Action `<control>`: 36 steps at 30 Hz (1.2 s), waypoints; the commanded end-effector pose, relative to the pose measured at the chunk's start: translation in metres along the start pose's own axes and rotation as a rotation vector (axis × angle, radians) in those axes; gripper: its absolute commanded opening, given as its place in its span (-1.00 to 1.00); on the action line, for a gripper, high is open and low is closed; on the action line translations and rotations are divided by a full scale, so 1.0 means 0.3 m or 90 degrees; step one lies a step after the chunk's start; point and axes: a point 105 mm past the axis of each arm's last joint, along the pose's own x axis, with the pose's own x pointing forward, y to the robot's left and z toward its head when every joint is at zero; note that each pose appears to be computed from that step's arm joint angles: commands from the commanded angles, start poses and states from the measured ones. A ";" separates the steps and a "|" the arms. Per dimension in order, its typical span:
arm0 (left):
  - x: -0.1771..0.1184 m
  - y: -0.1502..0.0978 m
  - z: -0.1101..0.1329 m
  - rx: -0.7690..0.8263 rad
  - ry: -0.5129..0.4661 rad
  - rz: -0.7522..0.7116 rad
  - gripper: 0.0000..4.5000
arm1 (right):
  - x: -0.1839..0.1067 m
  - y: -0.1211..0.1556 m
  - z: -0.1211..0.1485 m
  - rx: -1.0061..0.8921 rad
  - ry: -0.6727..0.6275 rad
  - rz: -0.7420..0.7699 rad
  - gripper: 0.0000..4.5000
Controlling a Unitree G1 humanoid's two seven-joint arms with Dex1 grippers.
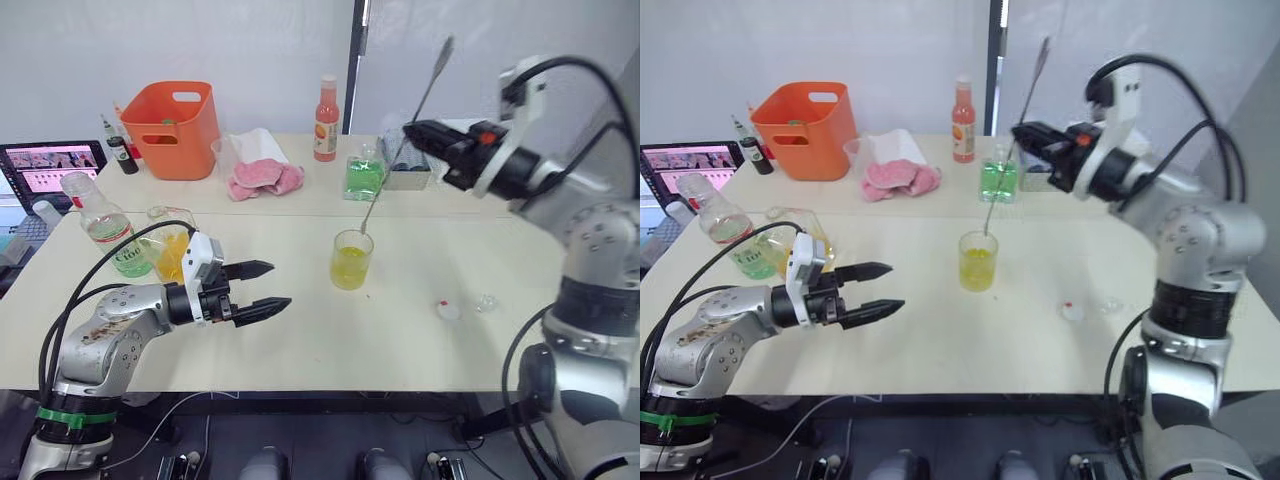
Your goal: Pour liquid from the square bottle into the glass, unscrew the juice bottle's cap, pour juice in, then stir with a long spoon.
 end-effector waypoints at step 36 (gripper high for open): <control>-0.008 -0.015 0.007 0.062 -0.004 -0.023 0.98 | -0.091 -0.242 -0.749 0.233 0.521 -0.307 -1.00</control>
